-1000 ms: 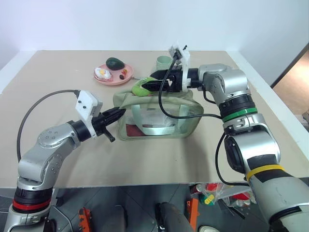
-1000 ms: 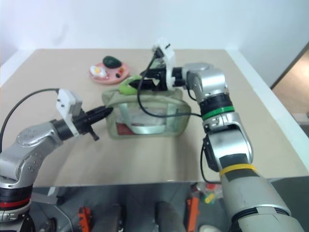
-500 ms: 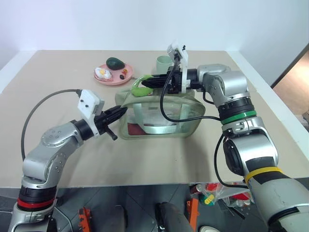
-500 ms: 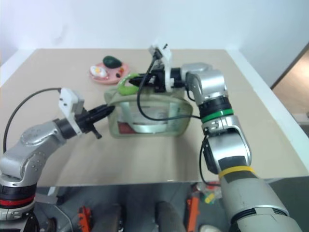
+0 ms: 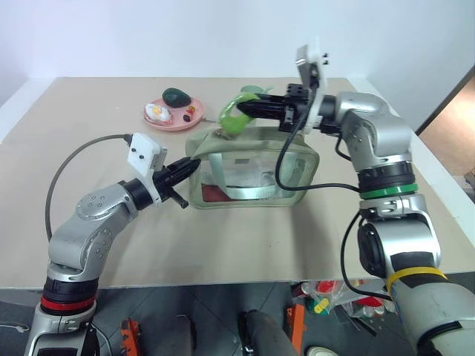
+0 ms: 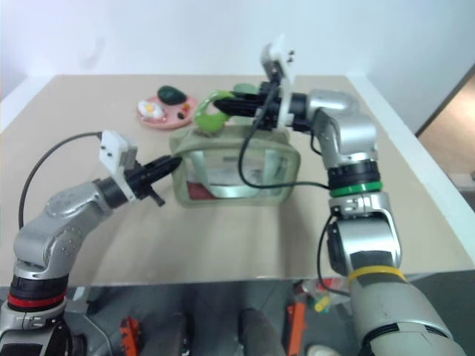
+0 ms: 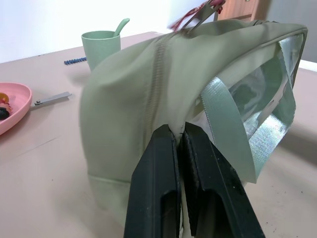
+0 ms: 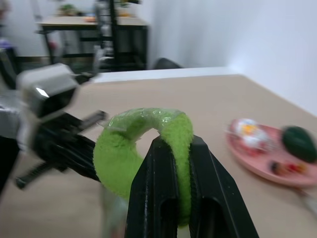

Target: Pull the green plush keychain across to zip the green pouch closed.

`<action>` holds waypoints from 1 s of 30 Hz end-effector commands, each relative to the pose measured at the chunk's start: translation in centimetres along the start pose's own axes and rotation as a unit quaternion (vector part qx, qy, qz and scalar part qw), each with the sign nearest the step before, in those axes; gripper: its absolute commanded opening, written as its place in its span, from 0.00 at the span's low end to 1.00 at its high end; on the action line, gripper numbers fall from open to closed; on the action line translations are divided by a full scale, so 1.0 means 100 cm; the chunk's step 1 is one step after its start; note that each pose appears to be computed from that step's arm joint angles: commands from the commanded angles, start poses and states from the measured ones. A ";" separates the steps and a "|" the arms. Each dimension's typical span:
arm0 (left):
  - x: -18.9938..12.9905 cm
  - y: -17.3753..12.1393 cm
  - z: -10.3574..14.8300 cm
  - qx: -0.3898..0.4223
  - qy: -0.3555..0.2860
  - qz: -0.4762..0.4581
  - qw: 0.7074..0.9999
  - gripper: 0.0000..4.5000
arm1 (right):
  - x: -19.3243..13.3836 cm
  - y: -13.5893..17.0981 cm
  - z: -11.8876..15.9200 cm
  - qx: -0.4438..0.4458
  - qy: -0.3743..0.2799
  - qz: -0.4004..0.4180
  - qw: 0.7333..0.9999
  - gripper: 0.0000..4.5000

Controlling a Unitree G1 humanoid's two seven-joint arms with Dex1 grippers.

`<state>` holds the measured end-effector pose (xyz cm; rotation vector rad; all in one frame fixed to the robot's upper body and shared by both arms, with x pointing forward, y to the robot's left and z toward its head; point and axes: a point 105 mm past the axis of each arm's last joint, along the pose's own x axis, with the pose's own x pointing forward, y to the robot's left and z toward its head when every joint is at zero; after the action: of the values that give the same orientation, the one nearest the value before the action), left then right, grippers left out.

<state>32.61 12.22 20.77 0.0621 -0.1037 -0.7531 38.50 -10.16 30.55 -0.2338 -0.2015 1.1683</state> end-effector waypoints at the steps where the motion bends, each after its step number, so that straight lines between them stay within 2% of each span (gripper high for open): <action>1: -0.004 0.005 0.011 0.013 -0.012 0.019 1.000 0.00 | -0.045 -0.025 0.020 -0.053 -0.015 -0.085 0.995 0.00; 3: -0.005 0.005 0.011 0.008 -0.013 0.024 1.000 0.00 | -0.072 -0.037 0.017 -0.066 0.003 -0.133 0.989 0.00; 7: -0.003 0.006 0.009 0.010 -0.007 0.032 0.999 0.00 | -0.130 -0.067 0.009 -0.098 0.058 -0.269 0.956 0.00; 11: 0.000 0.004 0.010 0.020 -0.005 0.032 0.999 0.00 | -0.158 -0.065 -0.026 -0.097 0.138 -0.307 0.937 0.00; 14: 0.004 0.002 0.014 0.024 -0.011 0.033 0.999 0.00 | -0.158 -0.053 -0.062 -0.093 0.197 -0.310 0.925 0.00; 16: 0.008 0.000 0.016 0.023 -0.016 0.033 0.999 0.00 | -0.151 -0.038 -0.095 -0.107 0.251 -0.288 0.918 0.00; 18: 0.011 -0.002 0.016 0.021 -0.018 0.034 0.999 0.00 | -0.145 -0.029 -0.115 -0.105 0.266 -0.283 0.915 0.00; 22: 0.013 -0.004 0.016 0.026 -0.017 0.029 0.999 0.00 | -0.130 -0.021 -0.132 -0.088 0.257 -0.295 0.916 0.00; 26: 0.013 -0.005 0.016 0.024 -0.019 0.032 0.999 0.00 | -0.111 -0.006 -0.148 -0.075 0.251 -0.275 0.925 0.00; 30: 0.013 -0.005 0.015 0.020 -0.019 0.035 0.999 0.00 | -0.107 -0.009 -0.146 -0.078 0.232 -0.293 0.924 0.00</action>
<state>33.18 10.71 20.93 0.0706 -0.1034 -0.7047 39.11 -21.23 14.98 -0.5253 0.1116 0.5074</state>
